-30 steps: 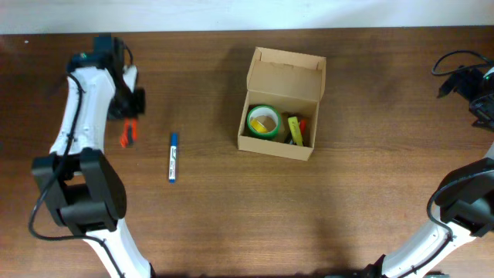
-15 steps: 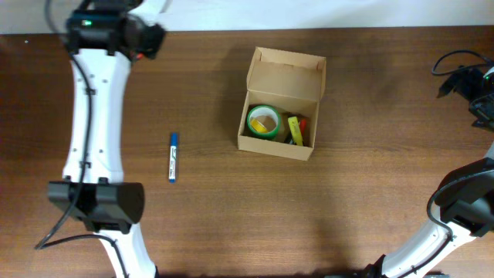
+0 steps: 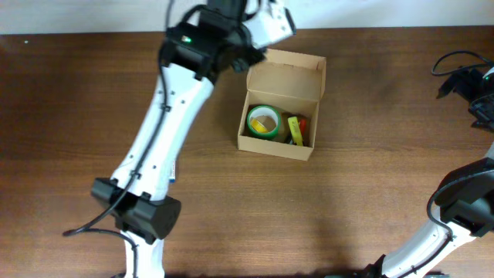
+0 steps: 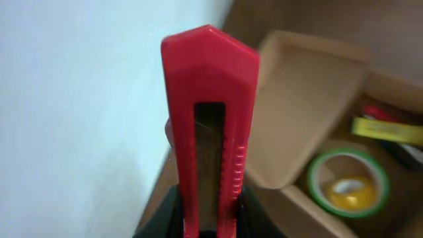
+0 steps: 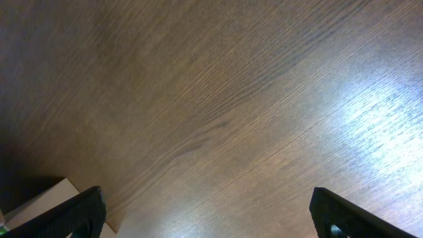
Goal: Pack container
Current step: 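Lift the red marker and carry it over the box, then lower the red marker into the box and open the left gripper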
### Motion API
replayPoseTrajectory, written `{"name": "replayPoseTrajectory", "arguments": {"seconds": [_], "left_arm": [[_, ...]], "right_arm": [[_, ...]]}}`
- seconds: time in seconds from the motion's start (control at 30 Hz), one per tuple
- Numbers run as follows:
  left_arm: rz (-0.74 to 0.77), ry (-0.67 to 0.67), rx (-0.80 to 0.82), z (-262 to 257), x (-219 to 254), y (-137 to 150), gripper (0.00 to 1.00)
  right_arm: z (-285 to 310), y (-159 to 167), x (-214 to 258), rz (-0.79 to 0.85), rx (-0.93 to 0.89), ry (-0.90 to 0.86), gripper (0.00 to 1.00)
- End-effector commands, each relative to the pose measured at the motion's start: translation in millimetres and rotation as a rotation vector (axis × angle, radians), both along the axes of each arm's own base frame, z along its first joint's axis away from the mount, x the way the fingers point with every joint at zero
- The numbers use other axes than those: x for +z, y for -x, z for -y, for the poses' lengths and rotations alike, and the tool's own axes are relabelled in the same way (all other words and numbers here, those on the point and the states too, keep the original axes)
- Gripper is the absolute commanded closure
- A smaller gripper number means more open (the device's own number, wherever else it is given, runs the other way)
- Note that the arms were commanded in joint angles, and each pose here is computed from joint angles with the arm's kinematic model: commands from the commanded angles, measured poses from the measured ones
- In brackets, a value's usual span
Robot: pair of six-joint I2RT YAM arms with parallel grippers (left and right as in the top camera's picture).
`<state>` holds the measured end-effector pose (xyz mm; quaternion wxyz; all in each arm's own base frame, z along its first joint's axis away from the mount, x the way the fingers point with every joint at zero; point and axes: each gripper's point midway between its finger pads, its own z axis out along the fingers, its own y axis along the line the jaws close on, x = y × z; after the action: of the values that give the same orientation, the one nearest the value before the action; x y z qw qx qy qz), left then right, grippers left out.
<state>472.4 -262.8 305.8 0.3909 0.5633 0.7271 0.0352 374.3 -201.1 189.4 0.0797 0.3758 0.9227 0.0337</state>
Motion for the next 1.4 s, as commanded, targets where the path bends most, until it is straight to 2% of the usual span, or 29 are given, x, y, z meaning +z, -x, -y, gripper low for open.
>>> {"name": "replayPoseTrajectory", "arguments": {"seconds": [0.0, 0.13, 0.37, 0.83, 1.17, 1.37], "left_arm": [[-0.064, -0.069, -0.127, 26.6, -29.3, 18.1, 0.91], [-0.163, -0.134, -0.189, 40.7, -54.4, 47.1, 0.85], [-0.24, -0.204, -0.248, 60.2, -78.6, 76.5, 0.85], [-0.356, -0.435, -0.213, 47.0, -144.0, 85.0, 0.86], [-0.41, -0.471, -0.217, 44.9, -168.3, 87.7, 0.85], [-0.454, -0.444, -0.244, 51.4, -179.8, 94.0, 0.85]], "right_arm": [[-3.3, 2.4, 0.8, -0.001, 0.0, -0.015, 0.01], [-5.3, 1.5, 1.0, 0.004, 0.002, -0.025, 0.0], [-8.0, -0.2, 1.4, 0.014, 0.005, -0.041, 0.01], [-8.4, 0.6, 1.3, 0.011, 0.005, -0.042, 0.01], [-8.4, 0.7, 1.3, 0.01, 0.005, -0.043, 0.01], [-8.3, 0.5, 1.3, 0.011, 0.005, -0.042, 0.01]]}}
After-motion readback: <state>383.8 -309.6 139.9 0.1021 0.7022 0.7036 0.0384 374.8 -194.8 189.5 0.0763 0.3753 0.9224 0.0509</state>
